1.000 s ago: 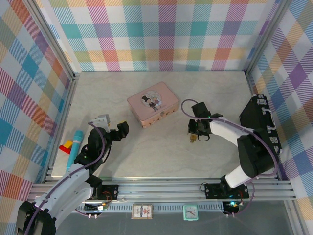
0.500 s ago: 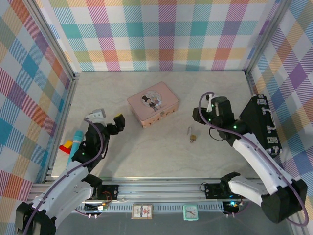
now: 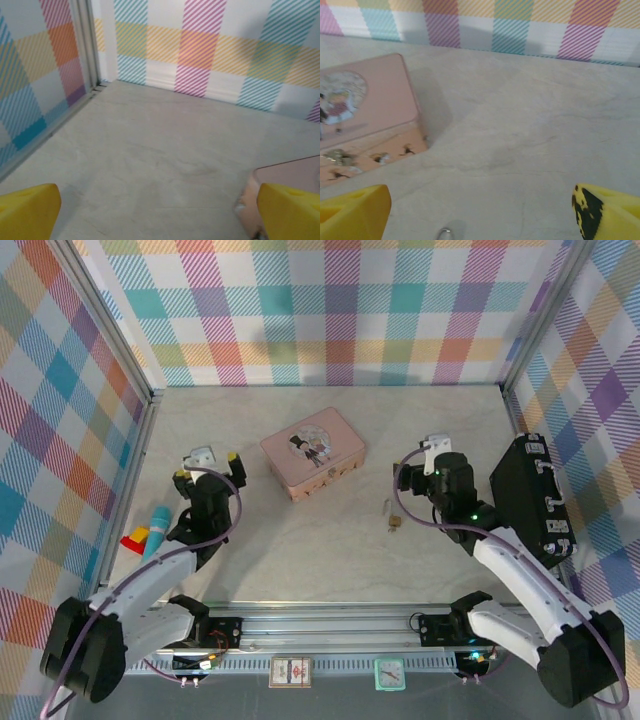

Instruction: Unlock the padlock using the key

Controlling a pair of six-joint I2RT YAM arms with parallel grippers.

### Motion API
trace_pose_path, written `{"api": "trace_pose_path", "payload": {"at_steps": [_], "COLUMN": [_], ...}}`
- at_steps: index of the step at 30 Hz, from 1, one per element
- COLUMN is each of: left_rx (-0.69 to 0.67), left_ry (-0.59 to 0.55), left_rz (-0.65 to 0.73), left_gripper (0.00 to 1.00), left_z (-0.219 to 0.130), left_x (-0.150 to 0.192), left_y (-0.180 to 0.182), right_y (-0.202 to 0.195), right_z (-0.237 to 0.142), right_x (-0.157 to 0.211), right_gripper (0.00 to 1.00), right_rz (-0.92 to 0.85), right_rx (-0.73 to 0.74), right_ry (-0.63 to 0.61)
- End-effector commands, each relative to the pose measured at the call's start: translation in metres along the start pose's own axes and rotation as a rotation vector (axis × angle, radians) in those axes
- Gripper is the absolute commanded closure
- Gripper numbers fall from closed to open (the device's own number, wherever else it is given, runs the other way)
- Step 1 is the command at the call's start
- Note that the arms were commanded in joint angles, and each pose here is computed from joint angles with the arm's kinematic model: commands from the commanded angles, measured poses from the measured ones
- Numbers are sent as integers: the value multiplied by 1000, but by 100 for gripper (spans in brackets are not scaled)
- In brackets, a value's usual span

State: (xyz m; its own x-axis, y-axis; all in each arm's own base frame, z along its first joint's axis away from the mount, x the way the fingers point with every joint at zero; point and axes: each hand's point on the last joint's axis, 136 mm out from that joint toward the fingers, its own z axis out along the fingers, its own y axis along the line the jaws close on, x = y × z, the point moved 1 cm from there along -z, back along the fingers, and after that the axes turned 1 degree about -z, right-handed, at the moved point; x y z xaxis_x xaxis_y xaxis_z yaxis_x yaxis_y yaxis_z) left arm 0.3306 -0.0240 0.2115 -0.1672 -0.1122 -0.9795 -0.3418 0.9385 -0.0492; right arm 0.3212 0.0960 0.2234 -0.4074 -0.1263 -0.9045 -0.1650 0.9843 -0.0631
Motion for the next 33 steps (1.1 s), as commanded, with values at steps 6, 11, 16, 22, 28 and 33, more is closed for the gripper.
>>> {"api": "trace_pose_path", "payload": {"at_steps": [6,11,16,22,28,33], "left_rx": [-216,-153,-23,73,105,101], "left_ry": [72,128,98,94,170,159], "left_rz": [138,135,133,130,87,68], "left_gripper": [0,0,0,0,0,0], "left_z": [36,52,60,65,81,84], "left_x": [42,66,76,92,109,106], "left_y": [39,32,16,8,12,15], "right_y": [-27,-44,-56,-64,-76,-70], "right_z": [25,42,58,75,85,87], "right_x": [22,44,62,77,87,79], "right_gripper": [4,4,3,3,2,2], "right_rz": [-62,-57,-38,-3,75,92], "right_rx": [116,139,154,127,108,14], "right_ry": [-31,-6,11,-9,0,-64]}}
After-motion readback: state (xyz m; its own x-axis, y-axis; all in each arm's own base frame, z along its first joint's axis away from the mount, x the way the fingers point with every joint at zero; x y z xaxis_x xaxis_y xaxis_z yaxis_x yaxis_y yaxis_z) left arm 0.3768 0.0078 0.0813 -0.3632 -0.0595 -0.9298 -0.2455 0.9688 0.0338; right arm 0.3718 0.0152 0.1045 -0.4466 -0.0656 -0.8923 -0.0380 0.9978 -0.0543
